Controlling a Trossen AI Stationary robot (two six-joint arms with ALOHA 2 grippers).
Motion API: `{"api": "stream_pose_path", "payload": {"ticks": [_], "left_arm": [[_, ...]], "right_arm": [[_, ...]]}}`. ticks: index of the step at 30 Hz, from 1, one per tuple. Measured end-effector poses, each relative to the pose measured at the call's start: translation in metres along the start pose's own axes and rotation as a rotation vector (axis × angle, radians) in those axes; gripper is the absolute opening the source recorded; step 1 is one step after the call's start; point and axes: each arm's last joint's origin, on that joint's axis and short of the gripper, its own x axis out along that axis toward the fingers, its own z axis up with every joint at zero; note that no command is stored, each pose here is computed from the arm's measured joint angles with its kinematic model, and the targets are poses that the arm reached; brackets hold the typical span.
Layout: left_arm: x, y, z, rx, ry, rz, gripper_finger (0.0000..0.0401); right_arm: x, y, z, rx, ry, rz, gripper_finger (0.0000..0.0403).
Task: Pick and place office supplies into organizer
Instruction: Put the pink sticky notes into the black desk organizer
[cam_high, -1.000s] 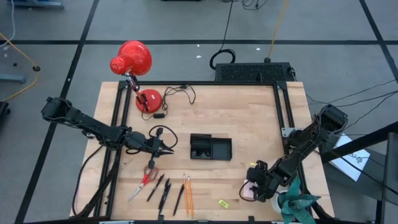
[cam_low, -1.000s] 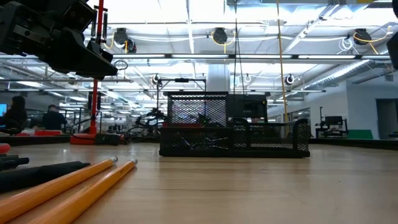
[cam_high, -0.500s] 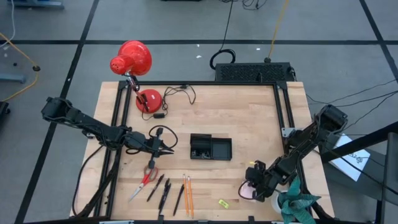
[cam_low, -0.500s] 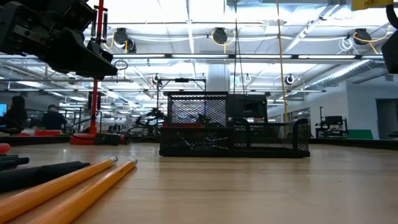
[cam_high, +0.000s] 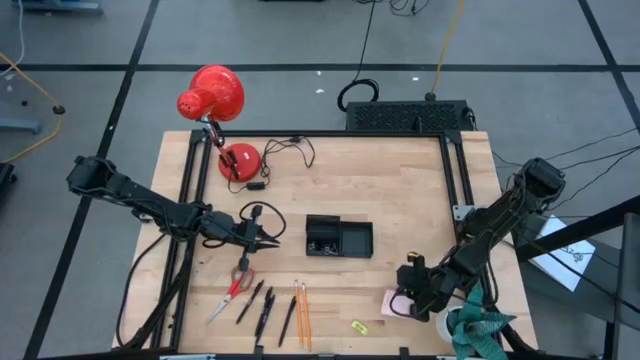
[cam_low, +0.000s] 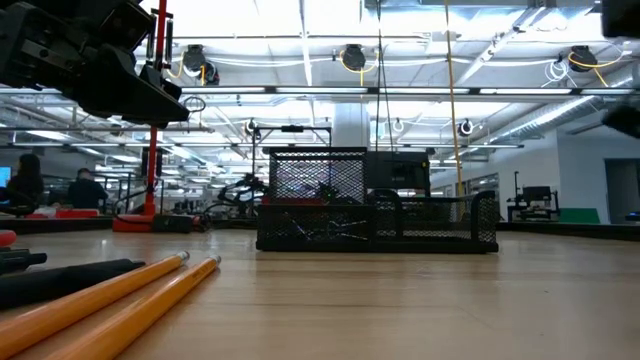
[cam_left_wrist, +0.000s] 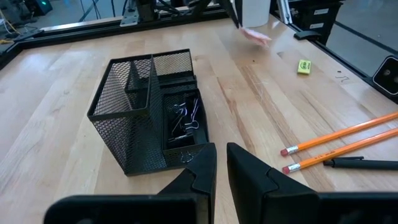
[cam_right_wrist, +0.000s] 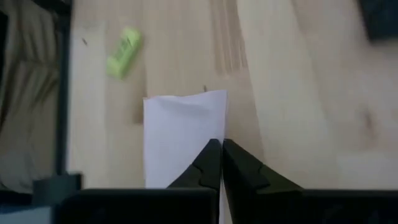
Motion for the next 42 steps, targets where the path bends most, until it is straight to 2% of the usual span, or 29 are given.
{"api": "stream_pose_path", "payload": {"ticks": [6,13,26,34,39,42], "left_arm": [[0.000,0.000,0.000,0.000,0.000,0.000,0.0047],[0.000,0.000,0.000,0.000,0.001,0.001,0.0047],[0.000,0.000,0.000,0.000,0.000,0.000,0.0047],[0.000,0.000,0.000,0.000,0.001,0.000,0.0047],[0.000,0.000,0.000,0.001,0.003,0.000,0.0047],[0.000,0.000,0.000,0.001,0.004,0.001,0.0047]], "right_arm": [[-0.011,0.005,0.024,-0.084,-0.009,-0.060,0.0000],[-0.022,-0.003,0.059,-0.181,-0.010,-0.135,0.0000],[-0.056,-0.038,0.135,-0.333,-0.039,-0.307,0.0000],[-0.049,-0.075,0.148,-0.353,0.020,-0.393,0.0000],[-0.040,-0.089,0.153,-0.352,-0.014,-0.316,0.0000],[-0.037,-0.094,0.156,-0.365,-0.043,-0.313,0.0000]]}}
